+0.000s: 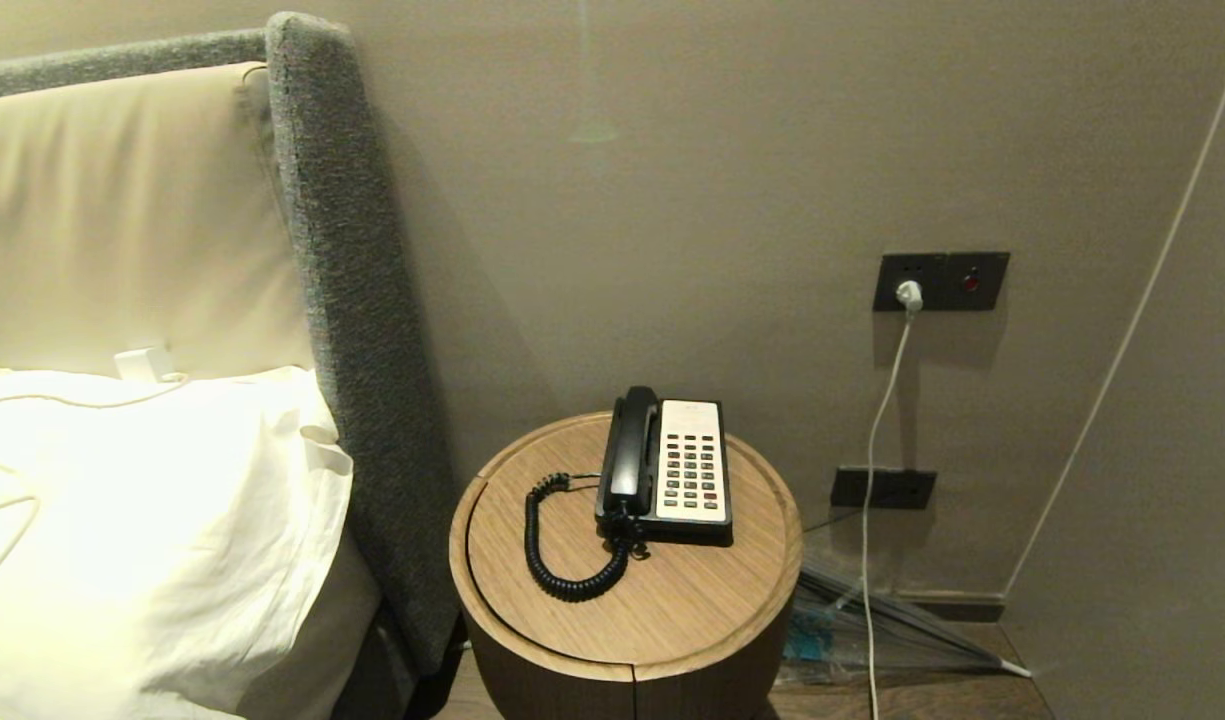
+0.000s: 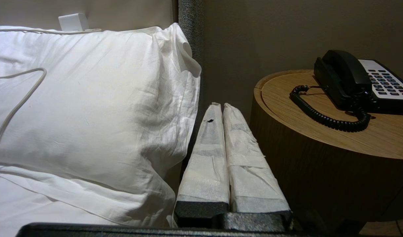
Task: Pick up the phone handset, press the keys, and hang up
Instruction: Pick up the desk phone handset
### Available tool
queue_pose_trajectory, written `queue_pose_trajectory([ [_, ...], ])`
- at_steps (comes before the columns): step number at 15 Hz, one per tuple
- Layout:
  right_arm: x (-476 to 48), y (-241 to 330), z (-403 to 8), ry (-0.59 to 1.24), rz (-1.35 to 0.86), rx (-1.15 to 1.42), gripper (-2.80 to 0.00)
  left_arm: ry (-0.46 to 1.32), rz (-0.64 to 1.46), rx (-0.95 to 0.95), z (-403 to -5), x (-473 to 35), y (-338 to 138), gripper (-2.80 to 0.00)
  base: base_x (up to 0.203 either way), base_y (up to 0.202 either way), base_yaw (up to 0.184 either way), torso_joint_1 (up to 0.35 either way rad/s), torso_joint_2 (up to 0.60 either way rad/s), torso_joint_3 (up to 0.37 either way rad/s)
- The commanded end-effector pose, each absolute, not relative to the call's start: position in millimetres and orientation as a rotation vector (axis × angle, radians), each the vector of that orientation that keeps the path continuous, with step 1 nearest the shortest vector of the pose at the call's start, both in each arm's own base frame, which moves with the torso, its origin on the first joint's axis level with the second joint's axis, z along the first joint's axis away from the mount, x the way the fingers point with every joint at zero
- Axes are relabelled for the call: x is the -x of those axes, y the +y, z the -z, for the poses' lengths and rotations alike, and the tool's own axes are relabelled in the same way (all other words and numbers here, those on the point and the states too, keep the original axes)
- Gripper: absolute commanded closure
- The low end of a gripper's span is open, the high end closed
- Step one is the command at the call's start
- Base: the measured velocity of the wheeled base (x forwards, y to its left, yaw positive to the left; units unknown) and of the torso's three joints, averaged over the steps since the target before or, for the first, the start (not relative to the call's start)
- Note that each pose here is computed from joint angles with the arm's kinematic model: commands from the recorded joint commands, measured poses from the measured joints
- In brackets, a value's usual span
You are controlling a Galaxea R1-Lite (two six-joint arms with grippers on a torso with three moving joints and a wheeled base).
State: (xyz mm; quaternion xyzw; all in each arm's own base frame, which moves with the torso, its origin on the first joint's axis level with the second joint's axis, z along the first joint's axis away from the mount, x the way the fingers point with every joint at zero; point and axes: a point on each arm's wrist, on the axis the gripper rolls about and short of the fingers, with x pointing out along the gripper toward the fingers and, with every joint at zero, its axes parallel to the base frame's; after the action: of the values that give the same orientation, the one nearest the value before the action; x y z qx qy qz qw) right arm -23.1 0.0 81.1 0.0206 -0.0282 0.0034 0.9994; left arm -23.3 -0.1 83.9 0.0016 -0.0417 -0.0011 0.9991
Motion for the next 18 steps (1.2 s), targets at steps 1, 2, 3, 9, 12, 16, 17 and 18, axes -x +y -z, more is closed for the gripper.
queue_pose_trajectory([
  [1, 21.3, 0.1, -75.3, -0.035, -0.007, -0.041, 0.00, -0.048, 0.001, -0.003, -74.1, 20.4, 0.0, 0.00, 0.000, 0.000, 0.000, 0.000, 0.00, 0.000],
  [2, 21.3, 0.1, -75.3, -0.035, -0.008, -0.041, 0.00, -0.048, 0.002, -0.003, -74.1, 20.4, 0.0, 0.00, 0.000, 0.000, 0.000, 0.000, 0.00, 0.000],
  [3, 21.3, 0.1, -75.3, -0.035, -0.007, -0.041, 0.00, -0.049, 0.003, -0.003, -74.1, 20.5, -0.1, 0.00, 0.000, 0.000, 0.000, 0.000, 0.00, 0.000],
  [9, 21.3, 0.1, -75.3, -0.035, -0.007, -0.041, 0.00, -0.048, 0.003, -0.003, -74.1, 20.4, -0.1, 0.00, 0.000, 0.000, 0.000, 0.000, 0.00, 0.000],
  [12, 21.3, 0.0, -75.2, -0.034, -0.006, -0.041, 0.00, -0.049, 0.002, 0.000, -74.1, 20.5, 0.0, 0.00, 0.000, 0.000, 0.000, 0.000, 0.00, 0.000],
  [16, 21.3, 0.0, -75.2, -0.034, -0.008, -0.041, 0.00, -0.048, 0.002, 0.001, -73.9, 20.3, 0.0, 0.00, 0.000, 0.000, 0.000, 0.000, 0.00, 0.000],
  [17, 21.3, 0.1, -75.3, -0.035, -0.008, -0.041, 0.00, -0.046, 0.002, -0.002, -73.7, 20.2, 0.0, 0.00, 0.000, 0.000, 0.000, 0.000, 0.00, 0.000],
  [18, 21.3, 0.0, -75.3, -0.035, -0.008, -0.041, 0.00, -0.048, 0.001, -0.003, -74.1, 20.4, 0.0, 0.00, 0.000, 0.000, 0.000, 0.002, 0.00, -0.057],
])
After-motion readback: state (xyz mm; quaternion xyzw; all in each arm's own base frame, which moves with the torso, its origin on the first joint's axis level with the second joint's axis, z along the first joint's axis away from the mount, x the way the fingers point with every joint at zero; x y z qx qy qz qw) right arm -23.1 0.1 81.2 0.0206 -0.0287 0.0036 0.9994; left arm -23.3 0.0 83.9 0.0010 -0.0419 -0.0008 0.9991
